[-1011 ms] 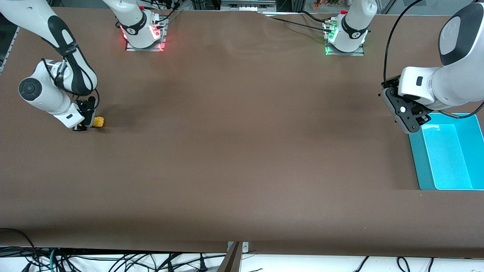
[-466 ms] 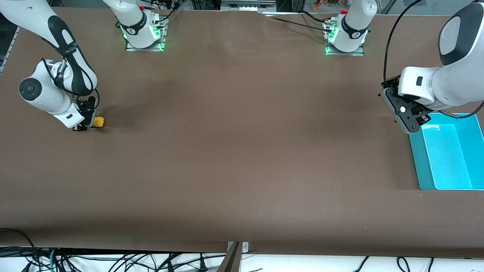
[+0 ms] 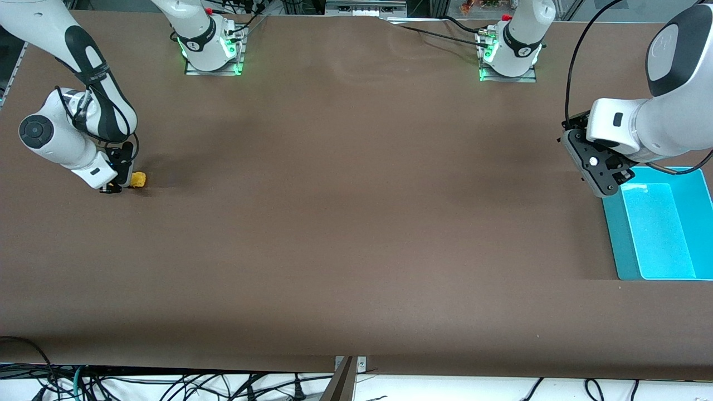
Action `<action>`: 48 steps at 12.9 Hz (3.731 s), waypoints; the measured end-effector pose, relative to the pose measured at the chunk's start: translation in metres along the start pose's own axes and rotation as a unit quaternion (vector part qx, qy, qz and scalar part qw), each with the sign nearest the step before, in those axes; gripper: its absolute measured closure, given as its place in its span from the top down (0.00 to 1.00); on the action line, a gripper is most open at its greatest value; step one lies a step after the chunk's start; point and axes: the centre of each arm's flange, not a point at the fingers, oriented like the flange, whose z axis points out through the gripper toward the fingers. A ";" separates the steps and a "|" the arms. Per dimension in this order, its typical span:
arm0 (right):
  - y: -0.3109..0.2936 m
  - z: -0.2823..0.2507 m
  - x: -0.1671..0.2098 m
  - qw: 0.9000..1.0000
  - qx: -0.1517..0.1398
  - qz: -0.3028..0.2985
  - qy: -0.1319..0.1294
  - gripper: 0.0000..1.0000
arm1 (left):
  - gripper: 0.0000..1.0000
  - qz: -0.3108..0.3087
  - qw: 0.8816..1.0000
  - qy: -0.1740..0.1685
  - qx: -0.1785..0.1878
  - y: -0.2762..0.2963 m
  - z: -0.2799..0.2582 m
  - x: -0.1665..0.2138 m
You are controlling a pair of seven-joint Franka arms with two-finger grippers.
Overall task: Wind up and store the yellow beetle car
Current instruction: 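Press the car down and drag it backward with the right gripper, then release the car to roll toward the box, withdraw the right gripper, then lower the left gripper over the car stopped beside the box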
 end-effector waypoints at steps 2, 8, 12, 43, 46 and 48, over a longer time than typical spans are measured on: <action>0.000 0.000 0.000 1.000 0.000 0.000 0.000 0.45 | 1.00 0.000 1.000 0.000 0.000 0.000 0.000 0.000; 0.002 0.012 -0.008 1.000 0.031 0.005 0.002 0.80 | 1.00 0.000 1.000 0.000 0.000 0.000 0.000 0.000; 0.030 -0.018 -0.016 0.999 0.052 0.005 -0.001 1.00 | 1.00 0.000 1.000 0.000 0.000 0.000 0.000 0.000; 0.018 -0.385 0.054 0.709 0.021 0.704 0.012 1.00 | 1.00 0.233 0.972 0.011 -0.013 -0.056 0.169 -0.068; 0.014 -0.395 0.062 0.694 0.031 0.719 0.033 1.00 | 1.00 0.212 0.977 0.016 -0.004 -0.057 0.207 -0.101; 0.015 -0.396 0.066 0.693 0.038 0.719 0.043 1.00 | 1.00 0.197 0.980 0.009 0.007 -0.060 0.228 -0.131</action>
